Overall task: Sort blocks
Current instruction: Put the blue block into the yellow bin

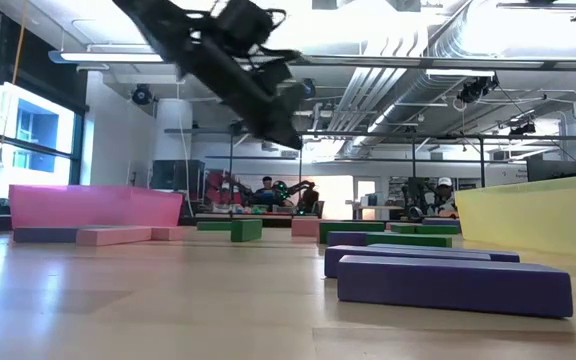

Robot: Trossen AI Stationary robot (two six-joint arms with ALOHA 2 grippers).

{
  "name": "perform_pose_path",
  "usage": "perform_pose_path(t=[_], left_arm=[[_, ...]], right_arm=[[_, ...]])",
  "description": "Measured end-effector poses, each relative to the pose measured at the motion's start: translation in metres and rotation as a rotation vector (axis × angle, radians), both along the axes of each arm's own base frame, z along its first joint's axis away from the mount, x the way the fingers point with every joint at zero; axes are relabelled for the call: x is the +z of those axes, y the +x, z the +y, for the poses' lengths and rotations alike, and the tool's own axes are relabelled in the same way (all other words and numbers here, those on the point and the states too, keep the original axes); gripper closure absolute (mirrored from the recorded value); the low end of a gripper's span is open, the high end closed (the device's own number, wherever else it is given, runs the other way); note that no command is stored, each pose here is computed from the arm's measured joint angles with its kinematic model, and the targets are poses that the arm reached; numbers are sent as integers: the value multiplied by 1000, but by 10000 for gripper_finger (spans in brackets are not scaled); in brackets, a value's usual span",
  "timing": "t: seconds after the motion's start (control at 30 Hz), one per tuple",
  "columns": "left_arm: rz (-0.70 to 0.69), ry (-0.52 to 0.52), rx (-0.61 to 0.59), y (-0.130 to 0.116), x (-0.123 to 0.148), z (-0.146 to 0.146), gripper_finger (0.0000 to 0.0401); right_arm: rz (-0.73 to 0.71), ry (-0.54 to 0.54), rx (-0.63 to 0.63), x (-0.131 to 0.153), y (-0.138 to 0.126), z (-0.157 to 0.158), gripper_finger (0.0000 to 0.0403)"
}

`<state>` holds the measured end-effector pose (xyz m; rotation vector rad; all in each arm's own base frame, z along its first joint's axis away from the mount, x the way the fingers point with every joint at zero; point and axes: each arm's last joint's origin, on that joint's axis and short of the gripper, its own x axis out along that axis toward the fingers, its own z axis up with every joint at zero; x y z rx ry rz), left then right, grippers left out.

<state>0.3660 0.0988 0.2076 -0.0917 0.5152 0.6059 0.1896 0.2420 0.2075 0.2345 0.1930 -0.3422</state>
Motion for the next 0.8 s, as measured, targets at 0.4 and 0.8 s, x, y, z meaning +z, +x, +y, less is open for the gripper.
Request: perform_pose_path(t=[0.4, 0.8], left_arm=[[87, -150, 74, 70, -39, 70, 274], [195, -158, 72, 64, -9, 50, 189]], right_arm=[[2, 30, 27, 0, -5, 4, 190], [-1, 24, -1, -2, -4, 1, 190]])
